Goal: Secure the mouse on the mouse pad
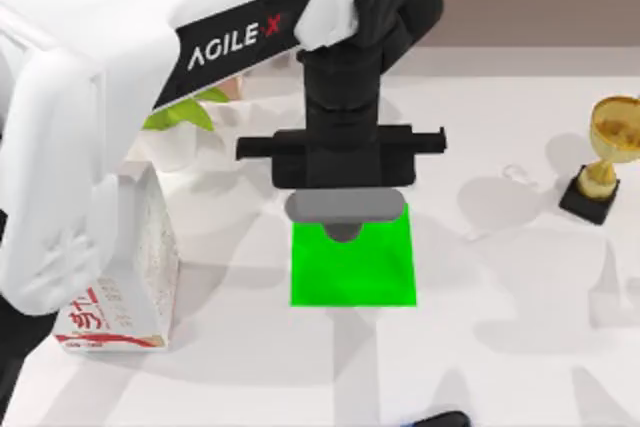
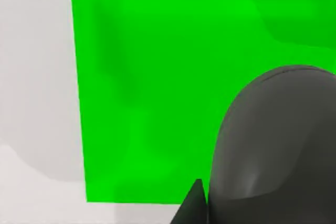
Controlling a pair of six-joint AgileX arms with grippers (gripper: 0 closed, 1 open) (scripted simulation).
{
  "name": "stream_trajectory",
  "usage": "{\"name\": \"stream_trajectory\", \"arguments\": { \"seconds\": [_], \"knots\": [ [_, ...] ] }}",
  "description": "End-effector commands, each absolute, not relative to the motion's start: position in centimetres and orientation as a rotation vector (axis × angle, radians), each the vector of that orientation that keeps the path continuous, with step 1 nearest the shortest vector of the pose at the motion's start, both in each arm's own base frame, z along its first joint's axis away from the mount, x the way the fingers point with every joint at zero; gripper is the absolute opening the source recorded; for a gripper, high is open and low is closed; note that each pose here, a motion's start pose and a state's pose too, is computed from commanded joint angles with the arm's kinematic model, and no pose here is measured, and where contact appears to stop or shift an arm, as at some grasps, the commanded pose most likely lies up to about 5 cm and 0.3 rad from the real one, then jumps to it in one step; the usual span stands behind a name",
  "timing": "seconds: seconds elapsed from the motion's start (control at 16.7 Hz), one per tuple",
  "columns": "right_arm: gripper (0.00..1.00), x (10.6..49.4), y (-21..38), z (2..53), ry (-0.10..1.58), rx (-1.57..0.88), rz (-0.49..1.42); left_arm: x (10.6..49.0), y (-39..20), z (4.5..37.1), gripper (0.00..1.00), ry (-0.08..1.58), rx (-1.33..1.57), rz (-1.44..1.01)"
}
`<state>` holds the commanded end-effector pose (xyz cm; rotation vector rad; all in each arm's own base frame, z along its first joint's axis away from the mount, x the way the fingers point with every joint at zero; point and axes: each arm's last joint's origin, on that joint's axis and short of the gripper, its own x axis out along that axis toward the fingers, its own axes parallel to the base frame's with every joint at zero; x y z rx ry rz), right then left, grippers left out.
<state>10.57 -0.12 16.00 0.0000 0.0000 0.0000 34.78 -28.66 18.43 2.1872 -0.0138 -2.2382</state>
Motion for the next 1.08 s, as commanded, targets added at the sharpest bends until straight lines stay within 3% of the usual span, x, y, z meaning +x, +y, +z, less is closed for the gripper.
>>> {"name": "stream_trajectory", "arguments": {
  "seconds": [0.48, 1.08],
  "knots": [
    [1.0, 10.6, -0.1, 16.0, 0.0, 0.0, 0.0, 37.2, -25.9, 16.9, 0.0, -0.009, 2.172, -2.191],
    [1.0, 10.6, -0.1, 16.0, 0.0, 0.0, 0.0, 33.8, -30.1, 14.0, 0.0, -0.034, 2.202, -2.251]
  ]
}}
